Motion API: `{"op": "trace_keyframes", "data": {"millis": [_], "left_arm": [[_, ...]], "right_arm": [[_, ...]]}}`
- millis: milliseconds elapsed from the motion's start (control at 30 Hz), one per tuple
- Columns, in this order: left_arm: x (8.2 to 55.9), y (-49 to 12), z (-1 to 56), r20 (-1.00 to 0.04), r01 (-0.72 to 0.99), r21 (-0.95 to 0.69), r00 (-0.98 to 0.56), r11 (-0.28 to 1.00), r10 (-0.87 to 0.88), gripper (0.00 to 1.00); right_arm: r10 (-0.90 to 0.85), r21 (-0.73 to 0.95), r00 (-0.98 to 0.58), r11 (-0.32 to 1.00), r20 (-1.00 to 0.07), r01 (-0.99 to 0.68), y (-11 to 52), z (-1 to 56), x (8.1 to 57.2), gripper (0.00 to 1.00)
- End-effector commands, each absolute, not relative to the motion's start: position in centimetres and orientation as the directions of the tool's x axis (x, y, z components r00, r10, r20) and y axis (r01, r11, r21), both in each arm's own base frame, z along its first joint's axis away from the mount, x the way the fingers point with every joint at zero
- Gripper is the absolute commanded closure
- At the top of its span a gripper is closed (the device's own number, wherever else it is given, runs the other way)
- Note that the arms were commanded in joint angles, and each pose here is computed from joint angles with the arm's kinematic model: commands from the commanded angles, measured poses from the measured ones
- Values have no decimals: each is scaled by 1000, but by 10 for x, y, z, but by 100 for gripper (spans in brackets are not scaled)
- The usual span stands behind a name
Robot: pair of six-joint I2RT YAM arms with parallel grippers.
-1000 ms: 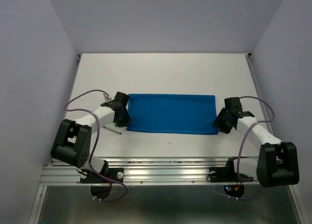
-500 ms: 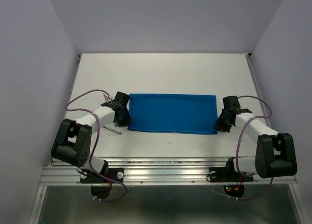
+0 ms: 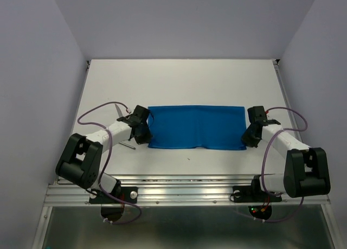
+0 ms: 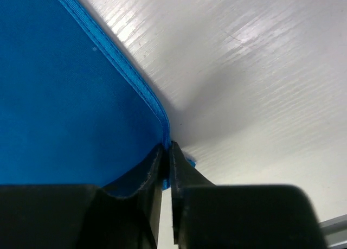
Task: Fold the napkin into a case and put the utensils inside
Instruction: Fold and flatten the napkin at the center of the board, then smooth out the rectangle-folded napkin at the center of the board.
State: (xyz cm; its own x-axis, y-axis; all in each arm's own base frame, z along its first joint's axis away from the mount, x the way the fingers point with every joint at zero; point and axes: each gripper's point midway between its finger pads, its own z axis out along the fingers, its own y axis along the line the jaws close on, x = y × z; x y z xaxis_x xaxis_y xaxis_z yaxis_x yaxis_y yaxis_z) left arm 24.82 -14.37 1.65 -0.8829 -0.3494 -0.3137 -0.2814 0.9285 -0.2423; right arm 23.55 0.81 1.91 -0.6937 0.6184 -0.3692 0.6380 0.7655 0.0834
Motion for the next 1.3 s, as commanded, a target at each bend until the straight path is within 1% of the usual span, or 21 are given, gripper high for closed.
{"op": "trace_keyframes", "data": {"millis": [0,100,133,167,200,233,267,300,333,367,500,567,667,767,800,967,1033,1100,1133,1267], "left_arm": [[227,-135,13,-289,-302,-208,-890,930,-353,100],[232,-129,19,-325,-290,-180,-884,940,-335,100],[238,-130,25,-338,-284,-184,-881,941,-332,96],[239,-129,28,-346,-273,-172,-883,946,-318,89],[242,-129,32,-355,-267,-174,-881,948,-313,86],[248,-132,39,-370,-259,-185,-875,948,-311,83],[251,-132,45,-382,-248,-187,-873,951,-303,74],[254,-131,50,-399,-249,-182,-866,951,-303,70],[260,-133,60,-418,-242,-191,-857,951,-301,63],[264,-133,66,-431,-239,-189,-851,952,-299,60],[284,-135,88,-490,-221,-187,-824,957,-285,57],[296,-139,95,-504,-206,-188,-819,960,-274,50],[312,-152,107,-512,-166,-207,-822,964,-251,50],[331,-171,121,-521,-111,-242,-823,964,-226,50],[338,-182,132,-532,-82,-272,-818,959,-220,50],[350,-218,137,-522,0,-310,-835,951,-171,50],[351,-219,135,-519,0,-305,-839,952,-166,50],[353,-208,130,-529,-23,-260,-833,965,-162,49],[351,-203,124,-521,-33,-239,-839,970,-157,40],[354,-180,103,-498,-74,-201,-851,977,-167,38]], "right_arm": [[626,66,-664,746,-409,662,-1,30,244,65],[618,104,-671,762,-410,639,5,32,247,50],[612,111,-673,768,-415,631,6,34,249,39],[610,123,-669,771,-425,624,6,39,252,37],[600,133,-669,780,-439,612,6,44,254,33],[595,140,-666,783,-450,606,6,48,257,32],[592,148,-663,786,-458,600,6,53,259,31],[588,155,-659,790,-469,594,6,58,262,30],[583,176,-646,794,-493,582,7,70,269,30],[580,188,-640,797,-503,574,7,75,273,29],[561,213,-620,811,-548,545,7,95,291,29],[539,194,-627,823,-562,534,5,99,301,29],[512,165,-638,837,-576,522,2,103,317,29],[479,168,-663,863,-575,477,7,105,333,30],[465,160,-686,873,-559,461,10,98,337,30],[446,176,-722,890,-529,420,19,89,350,29],[444,190,-730,893,-520,408,23,89,352,29],[440,192,-735,896,-516,401,24,88,350,29],[437,190,-731,897,-524,400,23,90,349,29],[425,170,-732,901,-532,400,19,89,345,28]]}}
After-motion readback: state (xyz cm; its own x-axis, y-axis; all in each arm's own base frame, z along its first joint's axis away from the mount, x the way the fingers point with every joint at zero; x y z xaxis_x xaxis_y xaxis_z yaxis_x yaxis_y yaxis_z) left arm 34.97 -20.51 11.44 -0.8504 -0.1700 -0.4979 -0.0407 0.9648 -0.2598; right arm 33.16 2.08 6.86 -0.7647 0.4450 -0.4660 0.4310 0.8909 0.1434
